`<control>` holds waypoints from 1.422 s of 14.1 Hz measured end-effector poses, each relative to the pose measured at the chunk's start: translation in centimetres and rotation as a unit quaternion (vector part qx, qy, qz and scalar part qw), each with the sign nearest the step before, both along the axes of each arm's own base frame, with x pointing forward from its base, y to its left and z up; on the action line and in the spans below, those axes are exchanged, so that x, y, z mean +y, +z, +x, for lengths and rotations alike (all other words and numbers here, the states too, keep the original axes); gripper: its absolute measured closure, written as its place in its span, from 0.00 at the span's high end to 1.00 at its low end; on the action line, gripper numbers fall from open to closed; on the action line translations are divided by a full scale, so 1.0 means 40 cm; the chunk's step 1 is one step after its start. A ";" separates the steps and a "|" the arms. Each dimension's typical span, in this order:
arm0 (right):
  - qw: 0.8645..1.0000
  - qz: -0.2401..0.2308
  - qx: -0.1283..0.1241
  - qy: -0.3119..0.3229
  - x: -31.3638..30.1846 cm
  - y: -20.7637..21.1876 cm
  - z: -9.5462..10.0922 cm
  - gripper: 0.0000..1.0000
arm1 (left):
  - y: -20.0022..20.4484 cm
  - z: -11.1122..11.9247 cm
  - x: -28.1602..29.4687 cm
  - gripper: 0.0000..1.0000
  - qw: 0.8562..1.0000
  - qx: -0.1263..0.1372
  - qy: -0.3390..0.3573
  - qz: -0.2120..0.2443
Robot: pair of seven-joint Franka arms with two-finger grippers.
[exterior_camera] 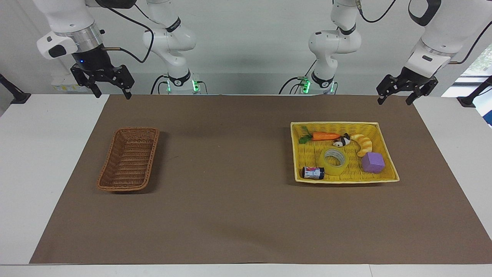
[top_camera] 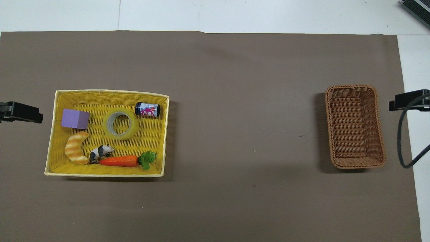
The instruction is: Move tape to another basket
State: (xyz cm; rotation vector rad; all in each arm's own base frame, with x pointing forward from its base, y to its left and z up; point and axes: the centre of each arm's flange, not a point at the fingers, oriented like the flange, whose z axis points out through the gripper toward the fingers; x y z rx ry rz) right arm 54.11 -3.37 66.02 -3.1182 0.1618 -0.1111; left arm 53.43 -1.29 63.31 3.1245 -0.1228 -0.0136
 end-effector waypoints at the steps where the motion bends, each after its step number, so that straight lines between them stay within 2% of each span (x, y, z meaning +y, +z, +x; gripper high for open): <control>1: 1.000 0.000 0.000 0.000 0.000 0.000 0.000 1.00 | 0.000 -0.002 0.001 1.00 1.000 0.002 0.000 0.000; 16: 1.000 0.000 0.000 0.000 0.000 0.000 0.000 1.00 | -0.038 -0.014 -0.001 1.00 1.000 0.020 -0.001 0.000; 20: 1.000 0.000 0.000 0.000 0.000 0.000 0.000 1.00 | -0.090 0.002 -0.023 1.00 1.000 0.006 -0.008 -0.001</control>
